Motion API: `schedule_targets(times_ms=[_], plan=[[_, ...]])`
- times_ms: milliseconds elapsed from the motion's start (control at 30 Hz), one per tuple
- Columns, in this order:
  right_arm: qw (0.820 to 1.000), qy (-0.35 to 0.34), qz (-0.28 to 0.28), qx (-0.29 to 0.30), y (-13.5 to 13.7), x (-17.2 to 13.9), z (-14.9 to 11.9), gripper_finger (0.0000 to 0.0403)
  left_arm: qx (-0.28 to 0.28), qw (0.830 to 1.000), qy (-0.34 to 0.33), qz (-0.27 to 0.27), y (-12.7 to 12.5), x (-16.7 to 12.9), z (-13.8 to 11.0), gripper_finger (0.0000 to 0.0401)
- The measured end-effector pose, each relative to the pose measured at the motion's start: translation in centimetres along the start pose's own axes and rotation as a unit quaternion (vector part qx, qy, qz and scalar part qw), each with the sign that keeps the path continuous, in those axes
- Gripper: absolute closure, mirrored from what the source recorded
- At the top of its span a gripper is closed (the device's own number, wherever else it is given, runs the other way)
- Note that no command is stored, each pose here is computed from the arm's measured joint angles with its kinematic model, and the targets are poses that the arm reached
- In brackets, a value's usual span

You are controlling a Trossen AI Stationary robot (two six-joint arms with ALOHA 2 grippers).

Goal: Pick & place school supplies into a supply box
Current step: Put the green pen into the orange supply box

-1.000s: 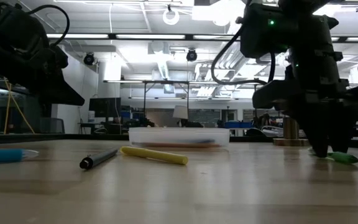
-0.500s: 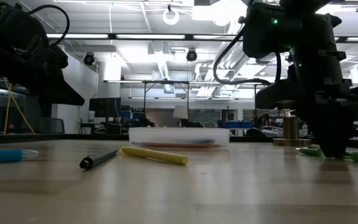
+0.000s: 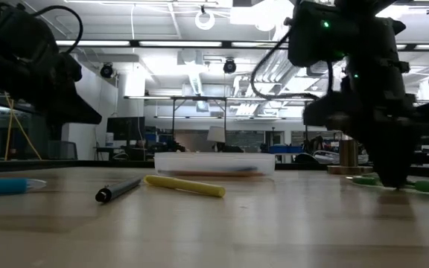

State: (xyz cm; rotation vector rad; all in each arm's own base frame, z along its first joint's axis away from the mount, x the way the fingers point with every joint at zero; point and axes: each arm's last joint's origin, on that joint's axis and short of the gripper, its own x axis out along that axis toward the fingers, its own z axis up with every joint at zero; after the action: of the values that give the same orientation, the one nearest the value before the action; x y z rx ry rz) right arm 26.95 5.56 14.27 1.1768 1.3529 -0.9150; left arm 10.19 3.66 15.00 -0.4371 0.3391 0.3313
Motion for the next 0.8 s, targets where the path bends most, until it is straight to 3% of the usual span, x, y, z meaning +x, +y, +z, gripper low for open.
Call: schedule_targets(times_ms=[200,467,633,800], plan=[[0.997,-0.001,0.071,-0.025,0.1,-2.7,-0.4,0.04,-0.004,1.0,-0.004,-0.02,-0.2,0.0,0.1,0.0322],[0.975,-0.052,0.208,-0.055,-0.2,-7.7,-0.8,0.0401,-0.09,0.995,0.002,-0.038,-0.3,0.0,0.2,0.0322],[0.94,-0.111,0.317,-0.066,0.1,-10.7,-0.9,0.0401,-0.159,0.984,0.003,-0.08,-0.6,-0.1,0.5,0.0322],[0.883,-0.166,0.428,-0.1,1.5,-12.8,-1.0,0.04,-0.173,0.973,-0.031,-0.15,-1.3,-0.3,1.7,0.0322]])
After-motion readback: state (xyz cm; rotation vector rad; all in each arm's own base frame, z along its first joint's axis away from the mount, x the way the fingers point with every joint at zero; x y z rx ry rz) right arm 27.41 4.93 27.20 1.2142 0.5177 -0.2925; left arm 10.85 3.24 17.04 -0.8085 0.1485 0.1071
